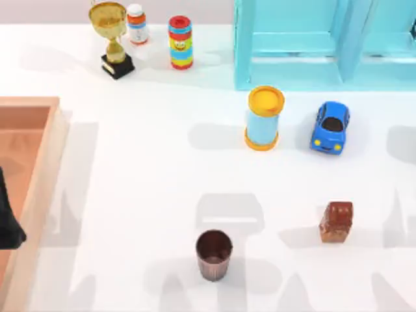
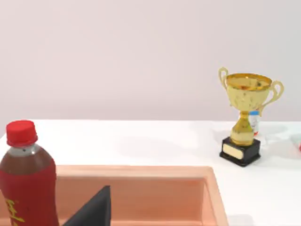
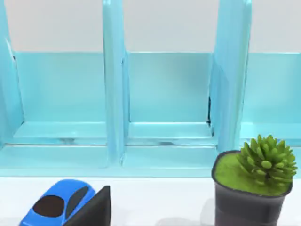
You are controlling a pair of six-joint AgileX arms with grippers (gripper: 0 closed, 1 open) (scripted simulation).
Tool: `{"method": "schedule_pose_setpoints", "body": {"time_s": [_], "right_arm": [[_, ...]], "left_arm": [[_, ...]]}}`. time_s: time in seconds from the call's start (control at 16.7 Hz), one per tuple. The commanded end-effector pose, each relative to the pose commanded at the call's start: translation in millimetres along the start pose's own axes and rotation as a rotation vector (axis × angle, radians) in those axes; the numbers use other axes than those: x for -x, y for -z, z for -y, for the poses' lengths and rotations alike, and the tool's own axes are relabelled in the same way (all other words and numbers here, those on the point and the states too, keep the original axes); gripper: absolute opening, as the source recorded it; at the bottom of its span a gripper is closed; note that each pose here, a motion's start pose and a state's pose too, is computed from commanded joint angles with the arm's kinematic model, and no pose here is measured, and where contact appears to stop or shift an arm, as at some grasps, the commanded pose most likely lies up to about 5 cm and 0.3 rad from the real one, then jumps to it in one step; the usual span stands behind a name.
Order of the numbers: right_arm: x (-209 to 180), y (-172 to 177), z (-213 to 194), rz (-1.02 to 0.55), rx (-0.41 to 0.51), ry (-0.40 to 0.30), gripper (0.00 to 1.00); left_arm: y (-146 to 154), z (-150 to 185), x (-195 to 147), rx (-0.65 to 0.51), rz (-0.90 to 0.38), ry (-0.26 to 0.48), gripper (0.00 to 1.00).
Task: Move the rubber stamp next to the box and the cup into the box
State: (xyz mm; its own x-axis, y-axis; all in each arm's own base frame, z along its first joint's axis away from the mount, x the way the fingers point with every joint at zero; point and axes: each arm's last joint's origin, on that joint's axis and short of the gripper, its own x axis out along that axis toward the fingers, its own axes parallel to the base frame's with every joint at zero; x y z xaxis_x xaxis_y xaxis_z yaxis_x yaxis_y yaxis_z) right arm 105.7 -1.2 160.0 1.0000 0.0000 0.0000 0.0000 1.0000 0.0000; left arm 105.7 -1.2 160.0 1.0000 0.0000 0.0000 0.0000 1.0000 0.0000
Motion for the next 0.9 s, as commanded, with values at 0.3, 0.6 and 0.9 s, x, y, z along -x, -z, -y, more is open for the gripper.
{"method": "schedule_pose_setpoints", "body": {"time_s": [0.3,0.6,0.9], "right_arm": [[0,0,0,0.000,0.000,0.000,1.00],[0,0,0,0.000,0.000,0.000,1.00],[0,0,0,0.000,0.000,0.000,1.00]], "left_arm": [[-11,4,0,0.020,-0.021,0.035,1.00],[-74,24,-13,0.112,-0.153,0.185,1.00],[-159,78,-65,0.216,-0.388,0.359,1.00]]}}
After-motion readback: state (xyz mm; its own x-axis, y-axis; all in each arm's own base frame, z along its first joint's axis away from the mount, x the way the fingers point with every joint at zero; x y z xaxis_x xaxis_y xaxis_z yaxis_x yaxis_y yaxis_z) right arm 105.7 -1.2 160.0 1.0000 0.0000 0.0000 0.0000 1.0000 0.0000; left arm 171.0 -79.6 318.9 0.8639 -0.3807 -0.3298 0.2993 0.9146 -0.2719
